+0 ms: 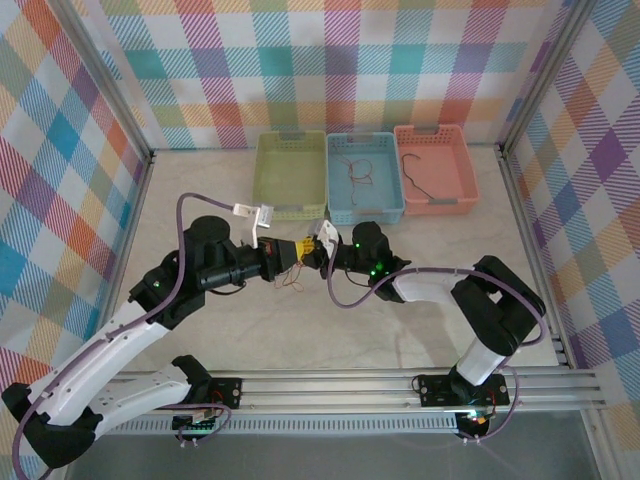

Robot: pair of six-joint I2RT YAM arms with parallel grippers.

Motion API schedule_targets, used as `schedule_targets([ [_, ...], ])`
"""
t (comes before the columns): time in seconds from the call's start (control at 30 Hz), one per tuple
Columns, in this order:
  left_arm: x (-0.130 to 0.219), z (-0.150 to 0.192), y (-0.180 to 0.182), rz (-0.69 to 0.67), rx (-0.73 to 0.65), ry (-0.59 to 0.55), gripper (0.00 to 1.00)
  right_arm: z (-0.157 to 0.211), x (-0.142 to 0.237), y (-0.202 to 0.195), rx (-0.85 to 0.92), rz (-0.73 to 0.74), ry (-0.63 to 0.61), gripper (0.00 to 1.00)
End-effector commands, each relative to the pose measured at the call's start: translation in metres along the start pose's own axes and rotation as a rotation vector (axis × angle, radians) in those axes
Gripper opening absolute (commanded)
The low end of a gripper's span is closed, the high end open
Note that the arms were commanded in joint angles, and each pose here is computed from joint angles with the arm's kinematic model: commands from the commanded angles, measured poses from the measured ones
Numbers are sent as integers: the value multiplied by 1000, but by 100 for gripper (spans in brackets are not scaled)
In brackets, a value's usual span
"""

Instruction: Untangle the cables

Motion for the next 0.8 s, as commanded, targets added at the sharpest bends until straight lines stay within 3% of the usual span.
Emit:
schedule_targets([
  [0.0,30,-20,-57,154,-63,-38,0,25,6,-8,-25,55,98,13],
  [0.37,87,-46,-97,188,-131,-159,0,44,9,-19,-60,113,199,19],
  [0.53,121,-52,-106,192,-165,-244,0,58,14,-35,-70,206,279,21],
  [0.6,134,-54,-108,188,-179,-278,0,65,18,-43,-86,249,311,29],
  [0.77,146,-55,-105,160,-205,-314,0,66,22,-48,-105,269,314,34],
])
Point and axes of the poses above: each hand's point on the last joint's axis, 136 mm out from that joint toward the fingers, its own x axis back along the fingers, its own y axis along the line the jaws close on, z = x × y, the point moved 2 cm from there along x, back along the fingers, and after that the axes turned 11 degrees about x, right-handed, at the moved point
